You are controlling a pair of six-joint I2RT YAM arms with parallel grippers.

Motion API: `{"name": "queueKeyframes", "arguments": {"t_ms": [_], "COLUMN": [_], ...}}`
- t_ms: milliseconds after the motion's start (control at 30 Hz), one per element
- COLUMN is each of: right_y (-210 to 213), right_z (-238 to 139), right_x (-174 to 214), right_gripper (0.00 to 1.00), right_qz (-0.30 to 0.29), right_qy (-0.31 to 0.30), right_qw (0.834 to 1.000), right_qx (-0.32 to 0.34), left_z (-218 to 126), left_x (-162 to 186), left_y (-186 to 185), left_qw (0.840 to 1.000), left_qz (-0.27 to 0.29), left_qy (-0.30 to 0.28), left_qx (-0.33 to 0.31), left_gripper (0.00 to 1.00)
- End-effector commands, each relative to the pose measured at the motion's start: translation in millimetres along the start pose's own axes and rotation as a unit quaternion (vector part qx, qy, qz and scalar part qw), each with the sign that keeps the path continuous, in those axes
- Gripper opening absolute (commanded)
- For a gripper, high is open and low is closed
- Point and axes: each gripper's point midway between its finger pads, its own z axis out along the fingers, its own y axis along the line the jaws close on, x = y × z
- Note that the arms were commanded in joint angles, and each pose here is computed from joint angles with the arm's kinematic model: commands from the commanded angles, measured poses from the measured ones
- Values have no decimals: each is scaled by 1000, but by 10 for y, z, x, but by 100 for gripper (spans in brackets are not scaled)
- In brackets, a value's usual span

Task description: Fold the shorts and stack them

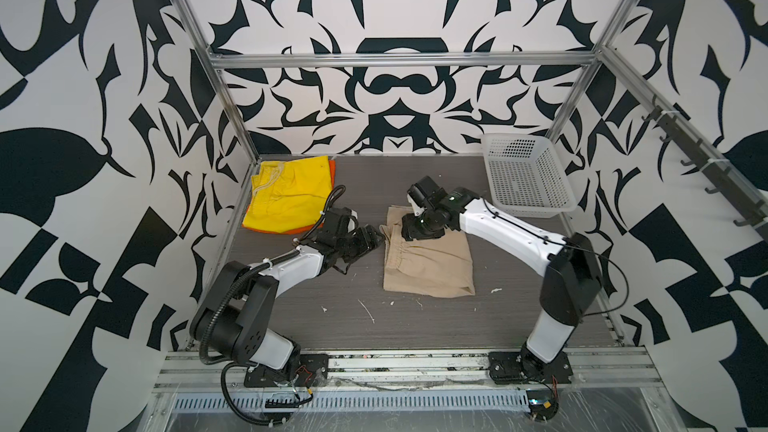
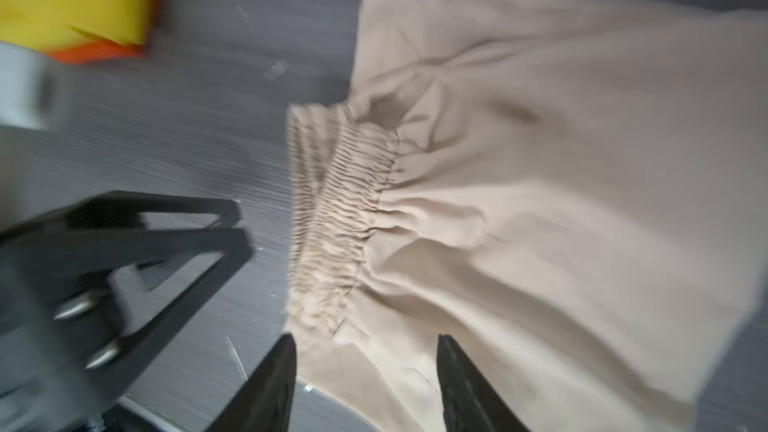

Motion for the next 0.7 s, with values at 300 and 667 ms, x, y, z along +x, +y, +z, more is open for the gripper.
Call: {"name": "queueKeyframes", "arguments": {"t_ms": [300, 667], "right_y": [-232, -338], "right_z": [782, 951], "right_x": [201, 336], "right_gripper": [32, 22], "right_qz": [63, 95], "right_qy": [60, 70], "right_qw": [995, 991], "right_qx": [-50, -69], "left_z": [340, 676], "left_x": [215, 398], "left_y": [92, 265], "left_qw": [993, 987], "left_qz": [-82, -112], "left_qy": [58, 100], "left_qx": [61, 63], "left_gripper": [82, 82]}}
